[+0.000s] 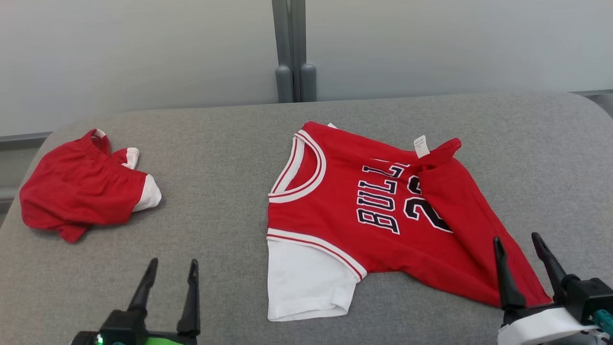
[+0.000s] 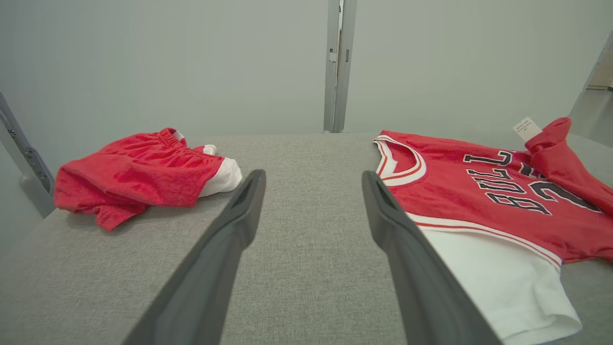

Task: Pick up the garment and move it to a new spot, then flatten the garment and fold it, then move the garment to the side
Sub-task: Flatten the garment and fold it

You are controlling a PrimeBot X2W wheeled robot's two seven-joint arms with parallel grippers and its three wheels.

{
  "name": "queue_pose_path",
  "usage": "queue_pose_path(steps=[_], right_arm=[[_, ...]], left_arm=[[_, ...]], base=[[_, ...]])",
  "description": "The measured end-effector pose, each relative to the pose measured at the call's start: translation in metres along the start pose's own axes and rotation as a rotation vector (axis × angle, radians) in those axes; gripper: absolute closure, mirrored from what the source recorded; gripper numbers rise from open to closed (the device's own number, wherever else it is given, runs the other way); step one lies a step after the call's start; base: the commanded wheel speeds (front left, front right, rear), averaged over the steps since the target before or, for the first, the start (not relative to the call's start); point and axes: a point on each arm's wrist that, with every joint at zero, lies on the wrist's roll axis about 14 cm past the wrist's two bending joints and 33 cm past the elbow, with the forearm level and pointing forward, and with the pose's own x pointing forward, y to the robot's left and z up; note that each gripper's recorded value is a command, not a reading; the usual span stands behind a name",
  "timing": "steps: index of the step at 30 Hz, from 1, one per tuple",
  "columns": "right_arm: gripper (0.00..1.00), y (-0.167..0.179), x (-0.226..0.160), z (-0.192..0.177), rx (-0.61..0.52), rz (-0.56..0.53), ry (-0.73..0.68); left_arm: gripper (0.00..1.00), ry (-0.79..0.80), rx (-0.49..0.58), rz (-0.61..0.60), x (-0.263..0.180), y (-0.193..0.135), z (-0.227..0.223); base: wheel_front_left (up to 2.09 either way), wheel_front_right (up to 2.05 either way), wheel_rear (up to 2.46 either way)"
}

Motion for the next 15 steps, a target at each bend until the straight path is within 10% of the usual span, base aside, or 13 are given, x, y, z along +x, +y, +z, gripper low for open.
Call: queue_pose_path(steps=[15], right_arm=[[0.0,-0.067,0.018,-0.066,-0.075,-0.112,0.241]], left_arm=[[0.0,0.274,-0.061,-0.299,0.006,-0.092,-0.082]], base=[[0.0,0.0,0.0]])
